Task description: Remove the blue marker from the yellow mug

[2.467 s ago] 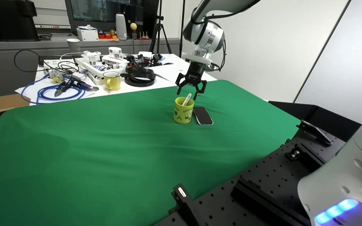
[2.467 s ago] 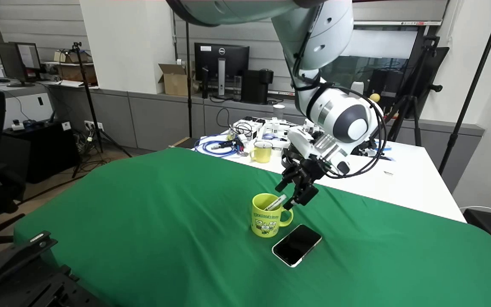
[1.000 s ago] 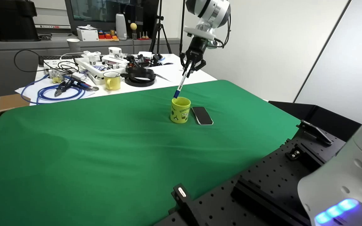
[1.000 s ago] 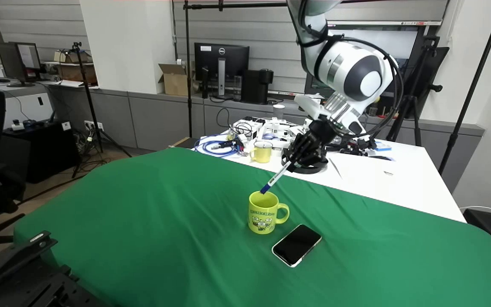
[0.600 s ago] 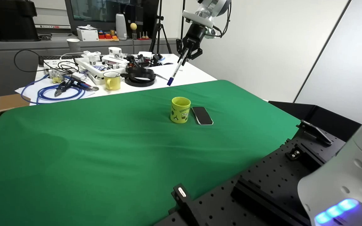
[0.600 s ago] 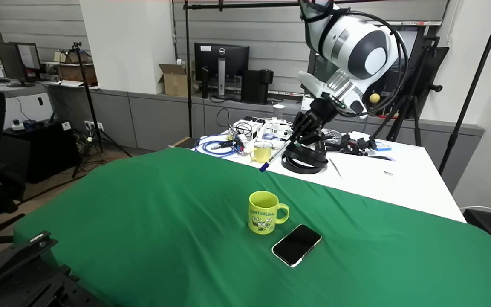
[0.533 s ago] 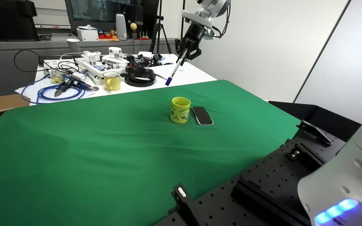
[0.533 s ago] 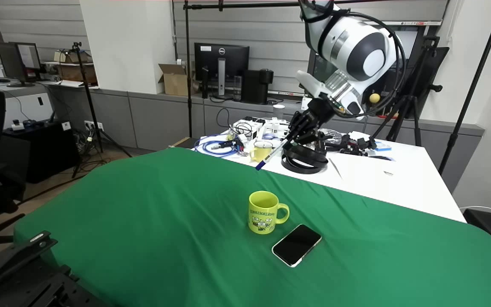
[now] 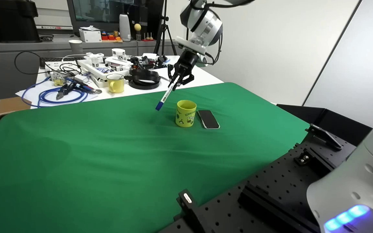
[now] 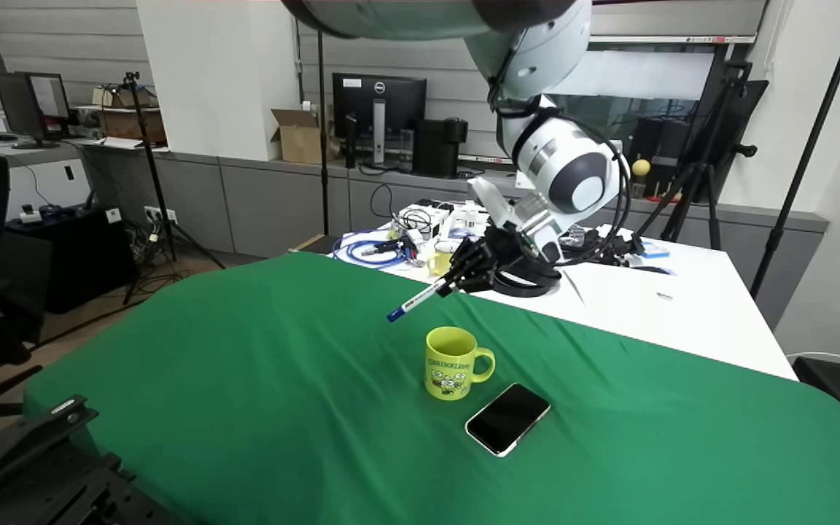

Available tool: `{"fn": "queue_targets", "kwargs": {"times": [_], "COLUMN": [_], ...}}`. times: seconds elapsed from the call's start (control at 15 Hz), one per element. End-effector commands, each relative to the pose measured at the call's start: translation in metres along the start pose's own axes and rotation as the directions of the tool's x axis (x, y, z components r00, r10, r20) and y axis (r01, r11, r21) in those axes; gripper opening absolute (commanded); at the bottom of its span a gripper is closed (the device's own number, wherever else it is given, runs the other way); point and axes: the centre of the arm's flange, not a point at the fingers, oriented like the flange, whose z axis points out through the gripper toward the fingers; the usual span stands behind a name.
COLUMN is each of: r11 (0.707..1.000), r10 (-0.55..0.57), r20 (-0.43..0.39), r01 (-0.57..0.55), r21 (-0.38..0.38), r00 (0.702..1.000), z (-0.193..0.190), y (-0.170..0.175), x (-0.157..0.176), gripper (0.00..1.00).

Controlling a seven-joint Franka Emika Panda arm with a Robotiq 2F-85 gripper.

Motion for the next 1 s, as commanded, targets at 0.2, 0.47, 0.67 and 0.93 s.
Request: {"fn": "queue_targets", "kwargs": {"times": [0.2,0.47,0.67,0.93], "r11": [0.998,0.998,0.997,0.987], "r10": [0.023,0.002,-0.019,-0.103], "r20": [0.079,0.068,0.063,0.029], "r01": [-0.019,0.002,0.024,0.105], "r21": [-0.052,-0.058,-0.073,-0.124], "r00": [0.997,0.998,0.998,0.994], "z": [0.061,0.063,0.053,0.019], "y": [-0.021,-0.026,-0.032,-0.056], "x": [0.049,0.052,0.044,-0.001], "gripper": [0.04,0.04,0.43,0.70]}}
